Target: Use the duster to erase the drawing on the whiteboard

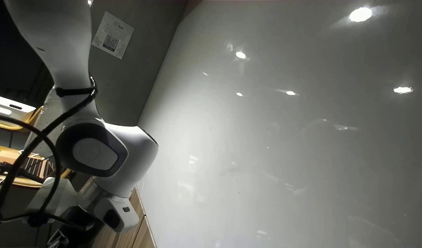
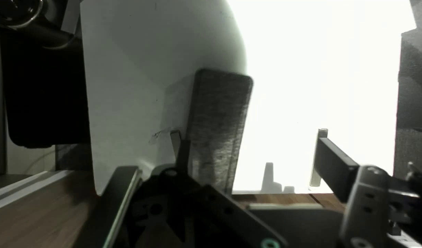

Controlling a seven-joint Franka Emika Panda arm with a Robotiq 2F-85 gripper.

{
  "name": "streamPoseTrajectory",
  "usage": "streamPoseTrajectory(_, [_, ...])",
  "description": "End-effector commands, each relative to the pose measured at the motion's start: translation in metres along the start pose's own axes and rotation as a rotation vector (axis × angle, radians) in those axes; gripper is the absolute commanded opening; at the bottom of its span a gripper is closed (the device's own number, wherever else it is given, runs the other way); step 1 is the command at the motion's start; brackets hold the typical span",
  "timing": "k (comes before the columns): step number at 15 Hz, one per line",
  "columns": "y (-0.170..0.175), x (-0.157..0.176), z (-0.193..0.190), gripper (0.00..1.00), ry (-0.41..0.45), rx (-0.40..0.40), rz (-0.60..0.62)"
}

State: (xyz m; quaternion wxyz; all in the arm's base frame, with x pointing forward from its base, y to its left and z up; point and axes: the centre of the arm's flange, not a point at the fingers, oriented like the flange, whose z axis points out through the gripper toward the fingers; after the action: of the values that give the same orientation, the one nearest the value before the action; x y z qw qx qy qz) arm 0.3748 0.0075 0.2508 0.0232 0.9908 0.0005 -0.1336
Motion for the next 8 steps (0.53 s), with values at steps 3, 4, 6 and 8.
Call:
streamPoseTrajectory(3, [0.003, 0.004, -0.002, 1.0, 0.011, 0.013, -0.007])
streamPoseTrajectory(4, [0.003, 0.004, -0.002, 1.0, 0.01, 0.013, -0.007])
streamPoseTrajectory(6, [0.003, 0.002, -0.004, 1.0, 0.007, 0.014, -0.009])
streamPoseTrajectory(8, [0.004, -0.007, -0.013, 1.0, -0.005, 0.024, -0.02])
